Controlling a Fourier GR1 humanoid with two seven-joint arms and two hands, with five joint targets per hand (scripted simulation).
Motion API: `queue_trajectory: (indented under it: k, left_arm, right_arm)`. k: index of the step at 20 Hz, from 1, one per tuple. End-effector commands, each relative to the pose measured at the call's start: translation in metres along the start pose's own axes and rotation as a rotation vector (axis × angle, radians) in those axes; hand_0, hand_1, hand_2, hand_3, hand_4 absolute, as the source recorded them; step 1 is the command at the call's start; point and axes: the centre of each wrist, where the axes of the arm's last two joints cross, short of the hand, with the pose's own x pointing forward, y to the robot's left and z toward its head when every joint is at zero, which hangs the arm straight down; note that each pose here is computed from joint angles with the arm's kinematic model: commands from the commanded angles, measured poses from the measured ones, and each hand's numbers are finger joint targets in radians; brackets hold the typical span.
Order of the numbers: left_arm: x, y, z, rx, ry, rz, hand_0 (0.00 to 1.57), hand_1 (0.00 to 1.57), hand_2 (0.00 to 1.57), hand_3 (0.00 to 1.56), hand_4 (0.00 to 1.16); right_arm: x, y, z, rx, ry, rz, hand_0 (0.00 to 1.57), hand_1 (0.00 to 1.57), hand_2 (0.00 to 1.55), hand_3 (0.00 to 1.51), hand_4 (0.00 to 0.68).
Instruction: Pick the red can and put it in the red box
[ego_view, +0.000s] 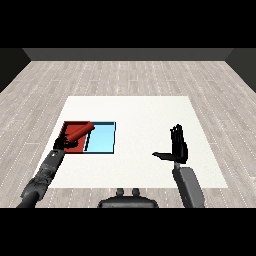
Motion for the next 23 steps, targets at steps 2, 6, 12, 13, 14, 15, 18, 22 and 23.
queue_trajectory:
  k: [2, 6, 12, 13, 14, 15, 18, 22, 23]
  left_arm:
    - [-0.018, 0.008, -0.0012, -0.158, 0.035, -0.069, 0.00, 0.00, 0.00, 0.00, 0.56]
    - [0.006, 0.015, -0.0106, -0.095, 0.090, -0.095, 0.00, 0.00, 0.00, 0.00, 0.00]
    - [0.033, 0.028, -0.0152, 0.016, -0.287, 0.519, 0.00, 0.00, 0.00, 0.00, 0.00]
    - [0.053, 0.030, -0.0172, -0.030, -0.401, 0.560, 1.02, 1.02, 0.96, 0.00, 0.00]
    - [0.050, 0.021, -0.0130, -0.040, -0.478, 0.625, 0.47, 0.47, 0.47, 0.00, 0.00]
    - [0.070, 0.023, -0.0142, -0.054, -0.548, 0.753, 0.00, 0.00, 0.00, 0.00, 0.00]
    - [0.075, -0.010, -0.0004, -0.142, -0.702, 1.016, 0.00, 0.00, 0.00, 0.00, 0.00]
    - [0.067, -0.070, 0.0378, -0.242, -0.820, 1.108, 0.00, 0.00, 0.00, 0.00, 0.00]
    - [0.076, -0.068, 0.0419, -0.279, -0.834, 1.106, 0.00, 0.00, 0.00, 0.00, 0.00]
  right_arm:
    - [-0.009, 0.006, -0.003, -0.010, -0.014, -0.015, 0.00, 0.00, 0.00, 0.00, 0.000]
    - [-0.021, -0.015, -0.002, -0.006, 0.007, -0.018, 0.00, 0.00, 0.00, 0.00, 0.000]
    - [-0.008, -0.003, -0.009, 0.015, -0.042, -0.056, 0.00, 0.00, 0.00, 0.00, 0.000]
    - [-0.014, -0.005, 0.001, 0.015, -0.022, -0.069, 0.00, 0.00, 0.00, 0.00, 0.000]
    - [-0.008, -0.006, -0.011, 0.021, -0.025, -0.051, 0.00, 0.00, 0.00, 0.00, 0.000]
    - [-0.014, -0.009, -0.004, 0.039, -0.015, -0.053, 0.00, 0.00, 0.00, 0.00, 0.000]
    - [-0.012, -0.009, -0.002, 0.049, -0.026, -0.028, 0.00, 0.00, 0.00, 0.00, 0.000]
    - [-0.017, -0.007, 0.007, 0.103, -0.029, -0.011, 0.00, 0.00, 0.00, 0.00, 0.000]
    - [-0.015, -0.012, 0.000, 0.106, -0.026, -0.004, 0.00, 0.00, 0.00, 0.00, 0.000]
